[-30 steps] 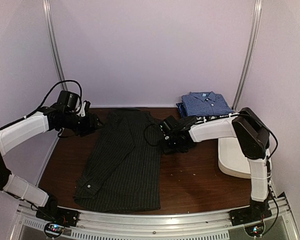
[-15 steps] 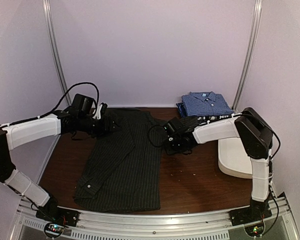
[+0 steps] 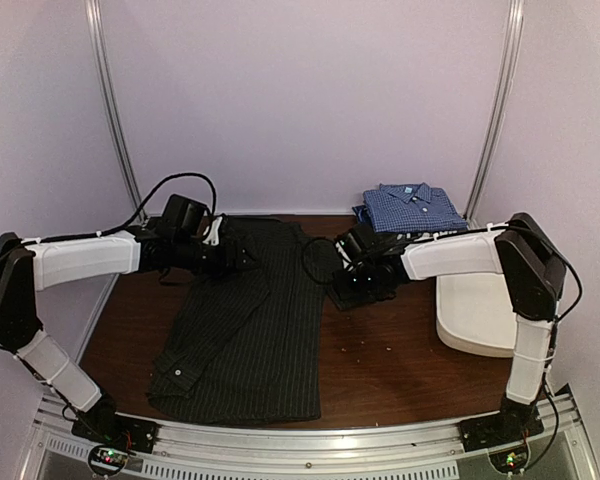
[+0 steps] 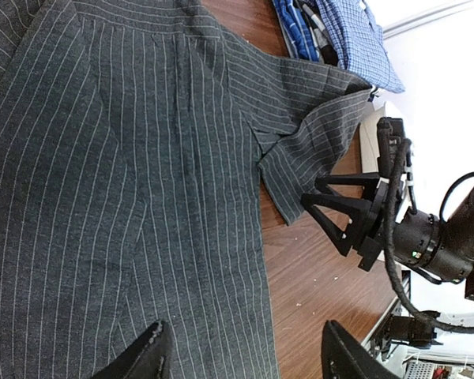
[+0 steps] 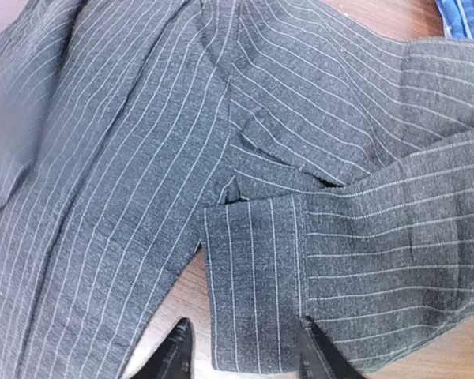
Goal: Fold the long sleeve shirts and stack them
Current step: Pick up the sleeve from the center of the board, then pass from the right arm to the left, then move the right arm to the center of the board with the 1/3-folded shirt, then pick up the 1/3-folded shirt from the center of the board, then fold the 1/3-folded shirt at the center of the board.
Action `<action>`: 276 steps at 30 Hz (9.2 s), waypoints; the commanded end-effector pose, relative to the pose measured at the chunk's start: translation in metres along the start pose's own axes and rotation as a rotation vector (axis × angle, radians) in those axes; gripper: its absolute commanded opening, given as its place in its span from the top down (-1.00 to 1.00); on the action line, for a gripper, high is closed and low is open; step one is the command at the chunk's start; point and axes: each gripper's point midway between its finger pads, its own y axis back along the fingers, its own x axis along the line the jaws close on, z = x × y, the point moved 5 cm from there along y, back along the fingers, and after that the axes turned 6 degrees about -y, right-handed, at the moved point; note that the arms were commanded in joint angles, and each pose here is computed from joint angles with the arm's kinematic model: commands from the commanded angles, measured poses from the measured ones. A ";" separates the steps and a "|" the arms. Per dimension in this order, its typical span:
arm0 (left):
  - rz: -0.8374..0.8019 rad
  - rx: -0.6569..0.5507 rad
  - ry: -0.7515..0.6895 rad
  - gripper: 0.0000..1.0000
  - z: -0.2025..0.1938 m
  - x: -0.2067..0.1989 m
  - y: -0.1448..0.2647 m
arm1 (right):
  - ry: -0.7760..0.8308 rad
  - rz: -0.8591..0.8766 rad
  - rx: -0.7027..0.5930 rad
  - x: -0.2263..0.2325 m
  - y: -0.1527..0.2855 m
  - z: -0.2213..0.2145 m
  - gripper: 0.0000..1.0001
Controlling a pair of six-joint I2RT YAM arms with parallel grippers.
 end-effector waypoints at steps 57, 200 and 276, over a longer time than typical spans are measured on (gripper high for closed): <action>-0.329 0.024 0.047 0.17 0.009 -0.061 -0.066 | -0.025 0.565 -0.055 0.108 0.075 0.023 0.94; -0.087 -0.239 -0.032 1.00 0.158 0.037 0.076 | -0.260 0.037 0.310 0.011 0.096 -0.198 0.57; 0.029 -0.597 -0.119 1.00 0.262 0.092 0.199 | 0.093 0.653 0.263 0.193 0.098 -0.126 1.00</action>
